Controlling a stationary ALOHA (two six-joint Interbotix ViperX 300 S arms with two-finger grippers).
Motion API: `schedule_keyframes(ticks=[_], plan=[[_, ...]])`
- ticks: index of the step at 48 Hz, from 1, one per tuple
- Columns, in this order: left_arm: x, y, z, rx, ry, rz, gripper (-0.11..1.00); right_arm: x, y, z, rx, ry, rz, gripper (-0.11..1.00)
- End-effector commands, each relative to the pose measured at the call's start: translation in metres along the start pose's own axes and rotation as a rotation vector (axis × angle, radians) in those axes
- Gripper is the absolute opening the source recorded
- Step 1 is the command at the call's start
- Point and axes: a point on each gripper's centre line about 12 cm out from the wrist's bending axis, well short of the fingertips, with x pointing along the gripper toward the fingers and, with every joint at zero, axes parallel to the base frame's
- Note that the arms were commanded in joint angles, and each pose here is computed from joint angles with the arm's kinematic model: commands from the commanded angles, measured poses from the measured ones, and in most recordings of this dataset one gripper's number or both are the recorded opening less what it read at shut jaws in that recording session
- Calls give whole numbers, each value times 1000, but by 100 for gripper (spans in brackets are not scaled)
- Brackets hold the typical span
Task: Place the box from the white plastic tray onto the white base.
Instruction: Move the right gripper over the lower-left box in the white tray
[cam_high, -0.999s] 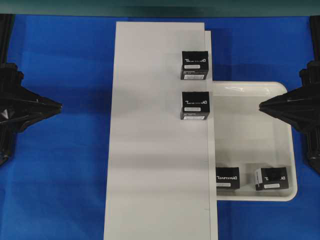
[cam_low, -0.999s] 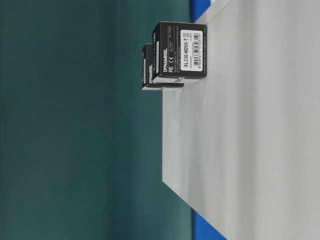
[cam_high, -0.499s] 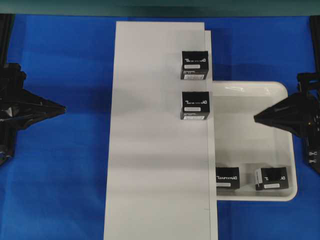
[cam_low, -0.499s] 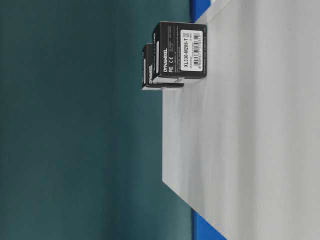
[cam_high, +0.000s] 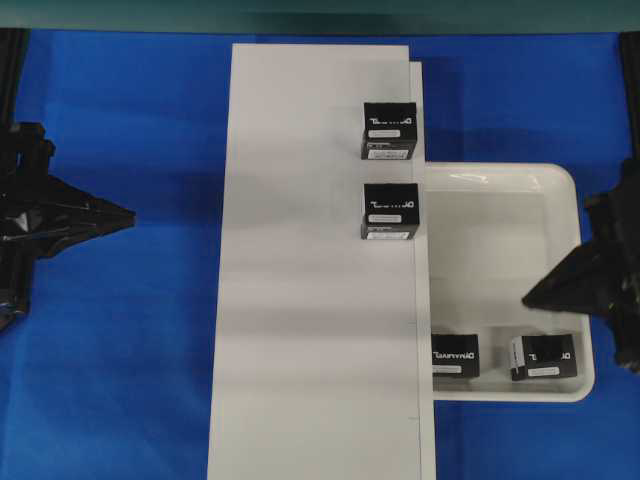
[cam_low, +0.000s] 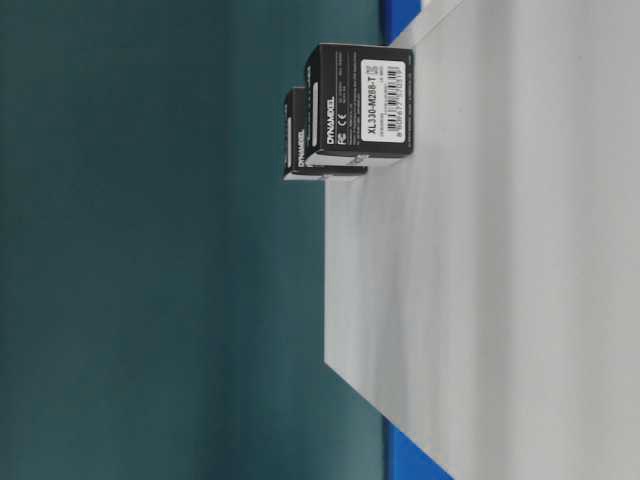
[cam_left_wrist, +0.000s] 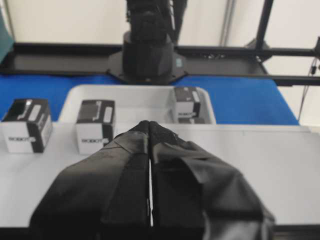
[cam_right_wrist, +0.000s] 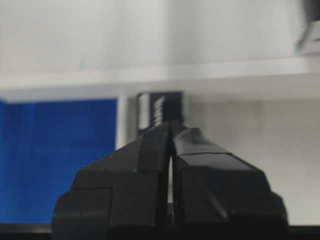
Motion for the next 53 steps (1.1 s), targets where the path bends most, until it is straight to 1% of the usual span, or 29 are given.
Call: schedule_keyframes(ticks=[1,5,11,17,21,32,44,49,53], plan=[[4,-1,10,0,-21,-7,-4,8,10,10,-5,46,17,1],[6,-2,13,0,-26,-10,-4,18,12,14,17,118,4,1],[9,-3,17,0,-27,-15,-4,34,12,13,44,258,-31,1],[11,-3,19,0,-27,-15,-4,49,13,14,41,348,-54,1],[11,-3,18,0,-26,-13,-4,60,13,15,40,382,-64,1],[11,-3,17,-2,-18,-13,-4,88,10,3,41,482,-91,1],[11,-3,17,-2,-18,-14,-4,107,12,3,36,532,-101,2],[11,-3,17,0,-18,-14,-4,111,13,3,33,539,-102,4],[11,-3,18,-2,-20,-13,-4,112,13,4,29,541,-101,10]])
